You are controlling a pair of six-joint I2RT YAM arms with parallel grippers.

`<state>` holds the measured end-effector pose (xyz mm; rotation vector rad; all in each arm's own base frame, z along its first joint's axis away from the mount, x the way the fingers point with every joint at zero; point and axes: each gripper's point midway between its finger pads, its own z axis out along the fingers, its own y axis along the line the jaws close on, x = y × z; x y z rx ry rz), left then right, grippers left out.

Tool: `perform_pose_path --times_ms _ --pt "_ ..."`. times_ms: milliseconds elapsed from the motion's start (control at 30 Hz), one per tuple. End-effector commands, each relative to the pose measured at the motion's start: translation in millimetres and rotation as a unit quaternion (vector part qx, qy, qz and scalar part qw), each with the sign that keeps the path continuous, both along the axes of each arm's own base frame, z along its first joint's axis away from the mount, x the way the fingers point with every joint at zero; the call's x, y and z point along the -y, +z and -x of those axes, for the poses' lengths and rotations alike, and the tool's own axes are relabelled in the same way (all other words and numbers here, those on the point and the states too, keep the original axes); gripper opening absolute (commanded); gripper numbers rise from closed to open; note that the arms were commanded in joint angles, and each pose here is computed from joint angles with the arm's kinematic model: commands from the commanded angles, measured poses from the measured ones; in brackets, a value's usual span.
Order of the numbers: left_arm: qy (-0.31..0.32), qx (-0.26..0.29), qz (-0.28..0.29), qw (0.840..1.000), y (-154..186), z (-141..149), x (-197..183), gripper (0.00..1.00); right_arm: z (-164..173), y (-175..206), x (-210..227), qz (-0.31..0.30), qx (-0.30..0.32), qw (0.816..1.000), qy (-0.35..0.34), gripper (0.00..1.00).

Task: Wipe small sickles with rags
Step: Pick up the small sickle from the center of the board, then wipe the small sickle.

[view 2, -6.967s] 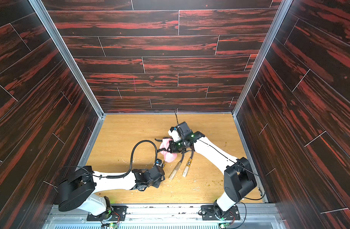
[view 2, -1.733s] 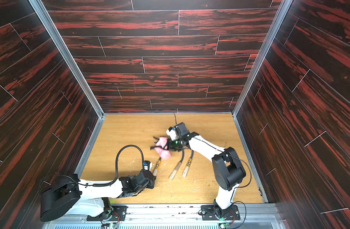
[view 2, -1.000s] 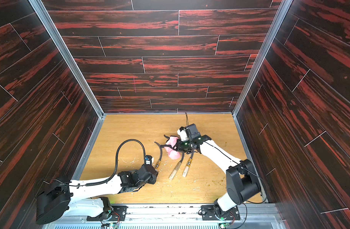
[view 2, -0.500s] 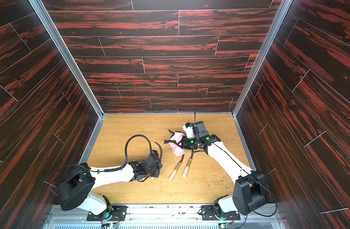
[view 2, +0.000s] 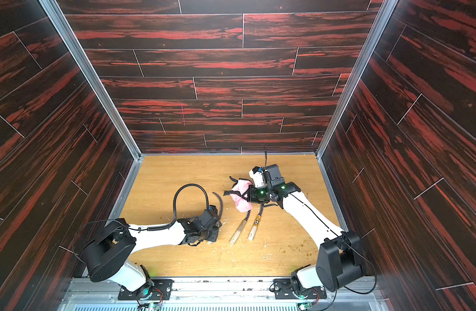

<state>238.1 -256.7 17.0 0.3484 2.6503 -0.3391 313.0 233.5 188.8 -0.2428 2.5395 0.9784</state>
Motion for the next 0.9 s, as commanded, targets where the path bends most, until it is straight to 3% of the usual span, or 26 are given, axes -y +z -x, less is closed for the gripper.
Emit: perform_pose_path --times_ms 0,300,600,867 --pt "-0.011 -0.015 -0.006 1.000 -10.0 14.6 -12.6 0.17 -5.4 -3.3 -7.8 -0.005 -0.008 1.000 0.021 0.00" --pt "-0.029 -0.004 0.085 0.996 10.0 40.3 -15.6 0.10 7.2 -34.8 -37.1 0.009 -0.044 0.997 0.061 0.00" --pt "-0.015 -0.030 0.106 0.994 -11.0 45.1 -9.4 0.09 23.2 -77.1 -84.2 0.025 -0.089 0.992 0.089 0.00" --pt "-0.011 -0.028 0.116 0.993 -12.3 45.1 -7.3 0.07 23.3 -122.0 -94.5 0.035 -0.139 0.986 0.080 0.00"
